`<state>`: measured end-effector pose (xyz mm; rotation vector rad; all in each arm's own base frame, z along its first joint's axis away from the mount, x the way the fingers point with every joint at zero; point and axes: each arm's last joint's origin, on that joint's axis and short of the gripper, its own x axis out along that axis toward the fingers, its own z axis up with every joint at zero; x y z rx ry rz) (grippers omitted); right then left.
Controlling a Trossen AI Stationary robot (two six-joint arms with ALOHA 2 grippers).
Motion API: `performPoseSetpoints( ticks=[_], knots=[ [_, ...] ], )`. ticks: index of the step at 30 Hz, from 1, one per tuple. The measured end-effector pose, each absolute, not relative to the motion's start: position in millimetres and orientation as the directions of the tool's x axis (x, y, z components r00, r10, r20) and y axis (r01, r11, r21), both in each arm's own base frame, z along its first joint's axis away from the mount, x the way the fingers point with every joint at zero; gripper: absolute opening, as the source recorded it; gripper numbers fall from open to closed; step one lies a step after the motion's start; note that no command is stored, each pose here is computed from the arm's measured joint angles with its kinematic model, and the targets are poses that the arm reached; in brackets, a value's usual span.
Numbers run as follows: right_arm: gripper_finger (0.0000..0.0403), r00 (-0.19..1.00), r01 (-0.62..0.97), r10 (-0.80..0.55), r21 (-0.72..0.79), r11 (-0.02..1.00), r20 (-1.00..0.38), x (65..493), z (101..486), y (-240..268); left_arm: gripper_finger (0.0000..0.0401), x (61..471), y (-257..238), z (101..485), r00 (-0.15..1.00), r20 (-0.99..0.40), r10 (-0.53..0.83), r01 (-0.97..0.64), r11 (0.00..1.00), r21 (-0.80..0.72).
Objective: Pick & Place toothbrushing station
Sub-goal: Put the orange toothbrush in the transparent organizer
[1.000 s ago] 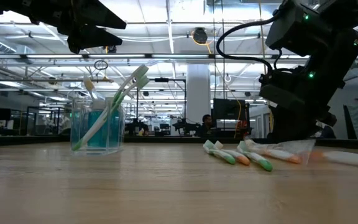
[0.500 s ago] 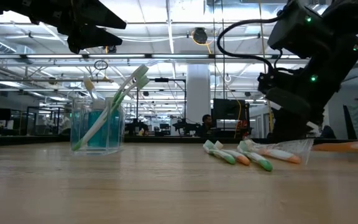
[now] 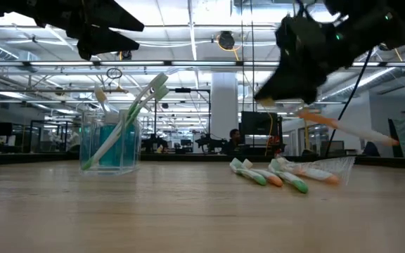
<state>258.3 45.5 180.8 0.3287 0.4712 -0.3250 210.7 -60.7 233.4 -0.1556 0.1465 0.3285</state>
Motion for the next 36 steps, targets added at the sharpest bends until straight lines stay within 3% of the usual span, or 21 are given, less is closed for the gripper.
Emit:
performPoseSetpoints(
  ticks=[8,18,27,36],
  knots=[
    [0.0049,0.964,0.247,-0.219,0.194,0.949,-0.153,270.4,218.5,41.9,0.0267,224.8,-58.7,231.7,0.963,-0.119,0.241,-0.258,0.953,-0.158],
    [0.0049,0.970,0.167,-0.190,0.152,0.974,0.150,271.0,249.7,41.5,0.0267,264.7,-45.4,218.0,0.962,0.101,0.252,-0.227,0.951,-0.209],
    [0.0049,0.969,0.130,-0.158,0.151,0.980,0.192,270.4,253.9,42.3,0.0267,313.2,-41.6,225.7,0.984,0.175,0.032,-0.004,0.987,-0.161],
    [0.0049,0.970,0.062,-0.094,0.147,0.987,0.225,270.0,257.0,44.6,0.0267,355.7,-43.8,223.4,0.990,0.143,-0.003,0.020,0.993,-0.119]
  ],
)
